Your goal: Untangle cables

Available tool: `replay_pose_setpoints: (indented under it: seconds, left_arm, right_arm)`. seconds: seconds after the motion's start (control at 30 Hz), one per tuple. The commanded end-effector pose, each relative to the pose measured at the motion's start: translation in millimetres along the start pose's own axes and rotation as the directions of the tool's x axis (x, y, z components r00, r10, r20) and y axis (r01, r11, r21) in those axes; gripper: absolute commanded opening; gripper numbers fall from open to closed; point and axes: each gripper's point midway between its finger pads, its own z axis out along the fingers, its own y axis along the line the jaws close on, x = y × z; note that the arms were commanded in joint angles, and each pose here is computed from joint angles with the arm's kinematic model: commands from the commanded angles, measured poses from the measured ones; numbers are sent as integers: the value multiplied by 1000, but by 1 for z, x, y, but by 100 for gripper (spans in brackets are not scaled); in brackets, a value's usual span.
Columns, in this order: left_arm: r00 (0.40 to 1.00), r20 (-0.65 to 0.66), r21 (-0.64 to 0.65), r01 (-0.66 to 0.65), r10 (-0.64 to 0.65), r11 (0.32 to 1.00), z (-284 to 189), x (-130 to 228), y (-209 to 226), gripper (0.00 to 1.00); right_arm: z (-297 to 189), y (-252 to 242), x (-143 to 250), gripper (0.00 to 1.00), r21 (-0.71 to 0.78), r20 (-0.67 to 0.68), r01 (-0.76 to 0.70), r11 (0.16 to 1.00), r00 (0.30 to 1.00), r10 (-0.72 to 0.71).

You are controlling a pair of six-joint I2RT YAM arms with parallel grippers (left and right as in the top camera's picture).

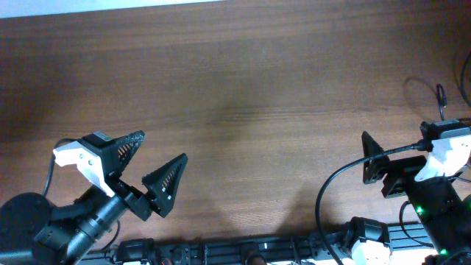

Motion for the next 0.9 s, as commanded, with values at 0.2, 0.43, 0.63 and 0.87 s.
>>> replay_pose_setpoints:
  seconds: [0.2,0.43,0.63,0.87]
  left_arm:
    - [1000,-4,-30,-6,6,1000,-2,2,4,99]
    - [998,-13,-365,55,-65,929,-25,37,59,99]
    - [980,175,-483,5,90,876,-42,41,85,99]
    - [874,387,-432,-111,295,895,-21,31,97,99]
  right_arm:
    - [3,1,2,99,-13,-6,6,1000,1000,-7]
    - [3,1,2,99,-13,-6,6,1000,1000,-7]
    - [3,1,2,99,-13,-6,6,1000,1000,-7]
    - [3,1,2,99,-13,-6,6,1000,1000,-7]
